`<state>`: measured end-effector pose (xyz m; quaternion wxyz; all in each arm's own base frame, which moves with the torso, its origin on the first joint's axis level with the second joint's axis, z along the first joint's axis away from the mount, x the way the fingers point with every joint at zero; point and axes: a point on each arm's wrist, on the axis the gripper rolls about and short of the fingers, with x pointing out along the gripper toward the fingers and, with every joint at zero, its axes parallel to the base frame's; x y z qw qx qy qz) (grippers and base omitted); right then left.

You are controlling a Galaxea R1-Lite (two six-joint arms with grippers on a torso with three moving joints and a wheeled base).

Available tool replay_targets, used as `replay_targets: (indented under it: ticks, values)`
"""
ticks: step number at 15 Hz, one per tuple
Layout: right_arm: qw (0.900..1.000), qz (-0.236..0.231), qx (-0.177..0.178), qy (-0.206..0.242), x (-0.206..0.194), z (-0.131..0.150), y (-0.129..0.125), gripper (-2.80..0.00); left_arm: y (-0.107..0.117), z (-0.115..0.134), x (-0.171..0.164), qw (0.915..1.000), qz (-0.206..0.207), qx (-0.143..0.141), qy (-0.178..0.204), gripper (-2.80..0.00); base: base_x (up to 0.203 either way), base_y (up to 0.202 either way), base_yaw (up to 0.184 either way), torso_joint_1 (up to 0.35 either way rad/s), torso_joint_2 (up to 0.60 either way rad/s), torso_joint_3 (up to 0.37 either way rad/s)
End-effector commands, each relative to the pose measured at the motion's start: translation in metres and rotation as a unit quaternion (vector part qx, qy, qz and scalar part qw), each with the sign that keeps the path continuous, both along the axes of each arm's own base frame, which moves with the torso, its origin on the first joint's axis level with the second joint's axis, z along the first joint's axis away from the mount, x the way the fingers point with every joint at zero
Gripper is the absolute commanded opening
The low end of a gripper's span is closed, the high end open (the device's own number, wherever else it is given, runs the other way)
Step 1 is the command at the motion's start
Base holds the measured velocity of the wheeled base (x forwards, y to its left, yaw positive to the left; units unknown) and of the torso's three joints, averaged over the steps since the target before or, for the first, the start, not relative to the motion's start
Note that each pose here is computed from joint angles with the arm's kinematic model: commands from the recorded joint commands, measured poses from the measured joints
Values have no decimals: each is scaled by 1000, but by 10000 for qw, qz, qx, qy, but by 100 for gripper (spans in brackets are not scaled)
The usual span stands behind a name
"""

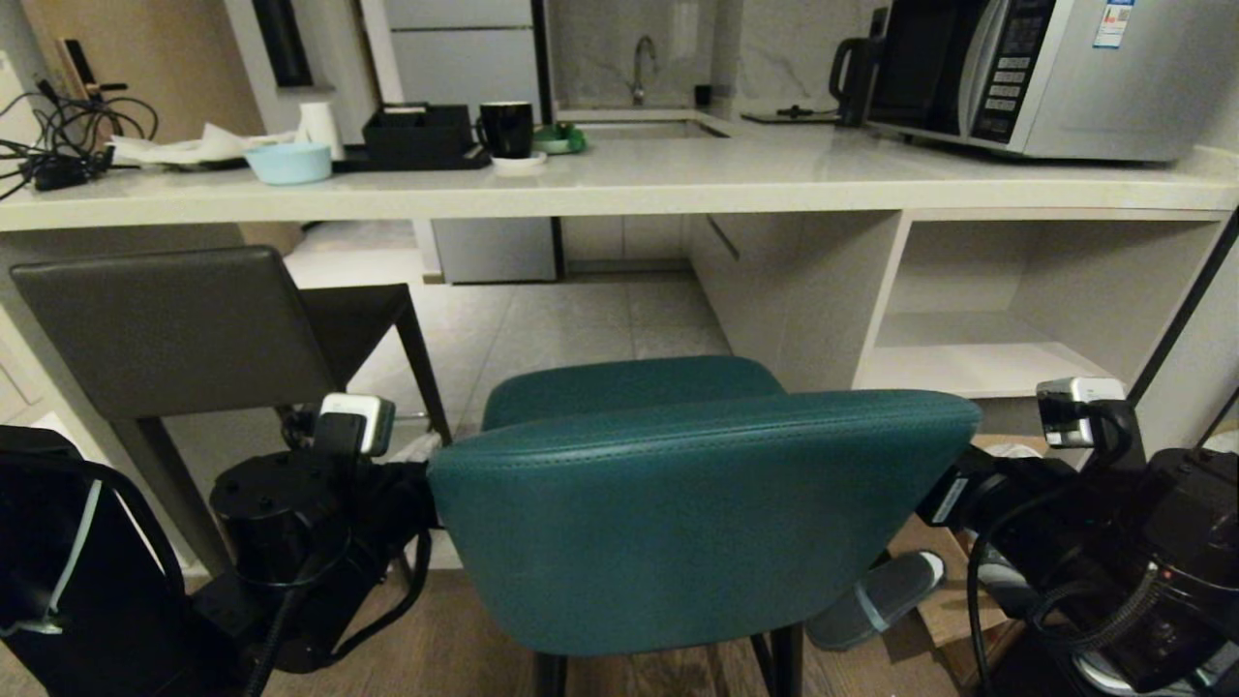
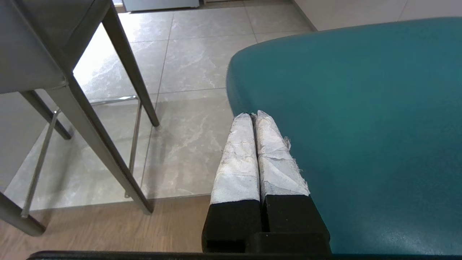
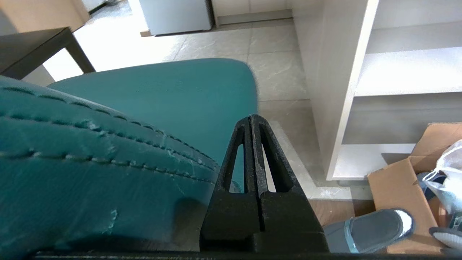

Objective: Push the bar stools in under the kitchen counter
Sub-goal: Pull the blue chair out from under the dining table

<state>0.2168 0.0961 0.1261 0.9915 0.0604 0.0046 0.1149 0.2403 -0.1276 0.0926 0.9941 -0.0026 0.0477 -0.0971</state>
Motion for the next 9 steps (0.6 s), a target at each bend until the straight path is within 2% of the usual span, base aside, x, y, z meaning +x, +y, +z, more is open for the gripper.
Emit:
replay_targets:
  ticks: [1,5,9]
  values:
    - [10000,-34,-27,51,13,-6,3,-280,-10,1,-4,9997,-226,-34,-46,-280,0,0,0,0,0,0]
    - [9995,-293,29,-75,33,-4,-1,-280,-21,6,-7,9990,-407,-29,-165,-280,0,0,0,0,0,0]
    - [9994,-316,41,-101,31,-2,-3,-280,-19,6,-8,9992,-379,-28,-152,-280,0,0,0,0,0,0]
